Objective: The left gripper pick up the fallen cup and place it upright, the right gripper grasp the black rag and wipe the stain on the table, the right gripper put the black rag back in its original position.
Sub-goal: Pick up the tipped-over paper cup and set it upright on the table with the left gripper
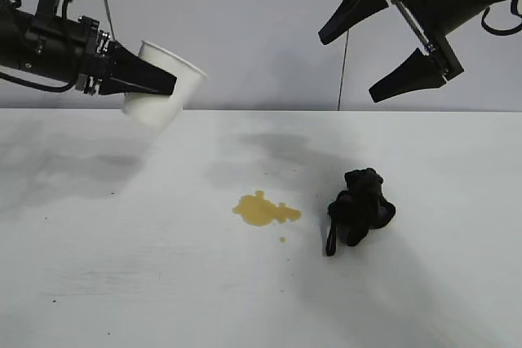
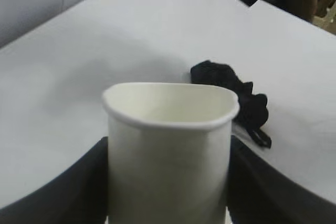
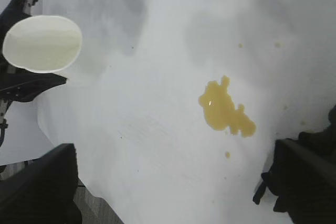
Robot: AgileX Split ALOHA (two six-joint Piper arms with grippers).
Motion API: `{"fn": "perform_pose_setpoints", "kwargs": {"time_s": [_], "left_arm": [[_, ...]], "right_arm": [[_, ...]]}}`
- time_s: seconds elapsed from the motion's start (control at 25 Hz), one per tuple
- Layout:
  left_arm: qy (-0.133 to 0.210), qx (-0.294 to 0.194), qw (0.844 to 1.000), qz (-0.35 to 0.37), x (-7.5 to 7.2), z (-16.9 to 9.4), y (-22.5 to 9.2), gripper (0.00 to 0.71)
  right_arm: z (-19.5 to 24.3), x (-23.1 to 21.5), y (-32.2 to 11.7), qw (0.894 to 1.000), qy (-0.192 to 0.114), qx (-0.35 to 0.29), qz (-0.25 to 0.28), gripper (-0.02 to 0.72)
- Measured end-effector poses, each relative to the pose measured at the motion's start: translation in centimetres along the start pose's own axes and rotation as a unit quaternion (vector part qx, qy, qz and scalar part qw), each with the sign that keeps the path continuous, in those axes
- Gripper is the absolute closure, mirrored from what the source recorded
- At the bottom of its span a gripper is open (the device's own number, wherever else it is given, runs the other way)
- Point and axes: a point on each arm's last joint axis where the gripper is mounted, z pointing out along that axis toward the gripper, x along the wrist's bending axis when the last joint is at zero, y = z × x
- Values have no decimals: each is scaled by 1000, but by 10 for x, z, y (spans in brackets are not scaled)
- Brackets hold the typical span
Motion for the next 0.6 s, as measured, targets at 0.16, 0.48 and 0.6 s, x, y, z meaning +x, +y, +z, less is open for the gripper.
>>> {"fn": "perform_pose_setpoints", "kwargs": {"time_s": [0.16, 0.48, 0.6], "left_arm": [[4, -11, 1000, 14, -4, 1, -8, 297], [7, -5, 999, 36, -32, 4, -63, 297], [6, 0, 999, 54, -39, 3, -71, 297]], "right_arm": [[0, 0, 0, 1000, -3, -2, -1, 8], [0, -1, 1, 1000, -5, -6, -1, 8], [0, -1, 1, 1000, -5, -6, -1, 8]]}}
